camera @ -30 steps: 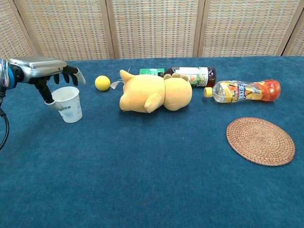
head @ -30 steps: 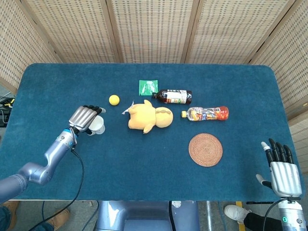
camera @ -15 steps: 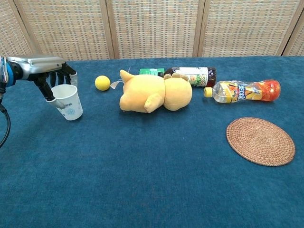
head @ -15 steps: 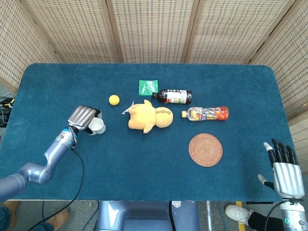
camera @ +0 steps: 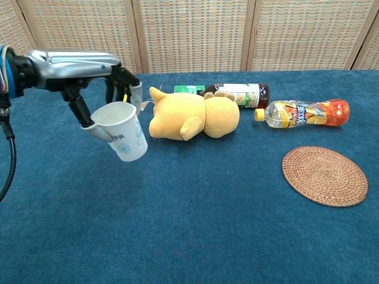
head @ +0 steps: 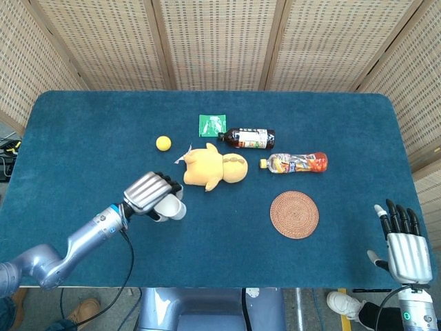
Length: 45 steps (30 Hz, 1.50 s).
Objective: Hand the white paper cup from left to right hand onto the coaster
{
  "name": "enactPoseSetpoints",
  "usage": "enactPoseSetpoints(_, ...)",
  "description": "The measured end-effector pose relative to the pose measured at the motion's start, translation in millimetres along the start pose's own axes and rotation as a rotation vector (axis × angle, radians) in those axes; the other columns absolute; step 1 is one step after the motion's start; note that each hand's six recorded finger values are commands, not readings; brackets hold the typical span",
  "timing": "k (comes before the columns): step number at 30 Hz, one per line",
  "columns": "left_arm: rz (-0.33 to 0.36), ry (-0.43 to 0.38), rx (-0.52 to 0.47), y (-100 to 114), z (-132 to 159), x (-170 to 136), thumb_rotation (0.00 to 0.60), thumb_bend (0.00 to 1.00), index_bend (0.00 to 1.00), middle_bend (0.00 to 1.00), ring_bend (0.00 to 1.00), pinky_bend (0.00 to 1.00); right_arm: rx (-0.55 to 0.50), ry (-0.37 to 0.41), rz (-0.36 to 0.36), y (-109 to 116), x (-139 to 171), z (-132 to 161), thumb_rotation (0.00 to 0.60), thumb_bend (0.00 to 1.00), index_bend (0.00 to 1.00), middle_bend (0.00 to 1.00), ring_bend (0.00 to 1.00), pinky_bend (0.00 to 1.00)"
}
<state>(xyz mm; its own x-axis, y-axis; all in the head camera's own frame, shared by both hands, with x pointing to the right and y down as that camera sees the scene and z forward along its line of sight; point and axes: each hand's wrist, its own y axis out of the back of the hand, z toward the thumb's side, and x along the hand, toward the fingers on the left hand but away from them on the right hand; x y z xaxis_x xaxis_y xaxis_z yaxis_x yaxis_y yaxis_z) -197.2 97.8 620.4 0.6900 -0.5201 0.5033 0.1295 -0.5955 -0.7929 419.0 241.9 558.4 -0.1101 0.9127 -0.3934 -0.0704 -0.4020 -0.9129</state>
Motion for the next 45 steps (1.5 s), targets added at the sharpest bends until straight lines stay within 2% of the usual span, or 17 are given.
enactPoseSetpoints(4,-0.001,-0.095,0.089,-1.4,33.7,18.2,0.600,0.08,0.46,0.47,0.40,0.36,0.001,-0.020,-0.005,1.1,-1.3,-4.1,0.600,0.00,0.10,0.00,0.00,0.00)
enactPoseSetpoints(9,-0.026,-0.204,0.178,-14.0,76.7,47.9,0.600,0.08,0.46,0.47,0.40,0.36,0.009,-0.049,-0.008,1.4,-3.2,-12.5,0.600,0.00,0.10,0.00,0.00,0.00)
enactPoseSetpoints(12,-0.038,-0.229,0.213,-22.5,89.8,61.0,0.600,0.08,0.46,0.47,0.40,0.36,0.011,-0.061,-0.002,-0.1,-4.0,-16.0,0.600,0.00,0.10,0.00,0.00,0.00)
enactPoseSetpoints(18,-0.062,-0.233,0.271,-42.2,98.0,83.5,0.600,0.07,0.46,0.46,0.39,0.36,0.011,-0.080,0.000,-0.8,-6.1,-22.1,0.600,0.00,0.10,0.00,0.00,0.00)
enactPoseSetpoints(21,-0.063,-0.237,0.298,-48.4,101.7,90.5,0.600,0.02,0.43,0.43,0.36,0.36,0.010,-0.079,0.002,-1.1,-6.5,-22.0,0.600,0.00,0.10,0.00,0.00,0.00)
enactPoseSetpoints(22,-0.062,-0.238,0.302,-48.7,101.9,90.7,0.600,0.01,0.39,0.41,0.33,0.36,0.008,-0.079,0.004,-1.3,-6.6,-21.9,0.600,0.00,0.10,0.00,0.00,0.00)
enactPoseSetpoints(24,-0.066,-0.240,0.313,-49.5,101.0,89.8,0.600,0.00,0.24,0.30,0.24,0.32,0.006,-0.079,0.004,-1.1,-6.7,-21.9,0.600,0.00,0.10,0.00,0.00,0.00)
enactPoseSetpoints(26,-0.075,-0.242,0.316,-50.1,99.8,88.3,0.600,0.00,0.05,0.12,0.11,0.26,0.006,-0.080,0.002,-0.4,-6.4,-22.1,0.600,0.00,0.10,0.00,0.00,0.00)
enactPoseSetpoints(29,-0.085,-0.243,0.300,-49.1,99.6,85.6,0.600,0.00,0.00,0.01,0.03,0.22,0.004,-0.077,-0.002,0.6,-5.8,-21.5,0.600,0.00,0.10,0.00,0.00,0.00)
enactPoseSetpoints(32,-0.078,-0.241,0.267,-41.8,99.8,80.3,0.600,0.00,0.00,0.00,0.00,0.14,0.001,-0.071,-0.007,2.3,-4.6,-19.7,0.600,0.00,0.10,0.00,0.00,0.00)
enactPoseSetpoints(35,-0.030,-0.225,0.238,-24.7,94.9,73.1,0.600,0.00,0.00,0.00,0.00,0.02,-0.001,-0.065,-0.009,3.0,-3.6,-18.3,0.600,0.00,0.10,0.00,0.00,0.00)
enactPoseSetpoints(38,0.033,-0.190,0.208,-1.8,81.2,62.2,0.600,0.00,0.00,0.00,0.00,0.00,-0.004,-0.056,-0.009,3.5,-2.6,-16.2,0.600,0.00,0.10,0.00,0.00,0.00)
enactPoseSetpoints(43,0.165,-0.061,0.203,39.7,33.7,30.5,0.600,0.00,0.00,0.00,0.00,0.00,-0.008,-0.038,-0.009,4.1,-0.8,-11.8,0.600,0.00,0.10,0.00,0.00,0.00)
enactPoseSetpoints(45,0.215,0.035,0.183,47.8,6.3,8.0,0.600,0.00,0.00,0.00,0.00,0.00,-0.012,-0.022,-0.005,3.2,-0.1,-7.6,0.600,0.00,0.10,0.00,0.00,0.00)
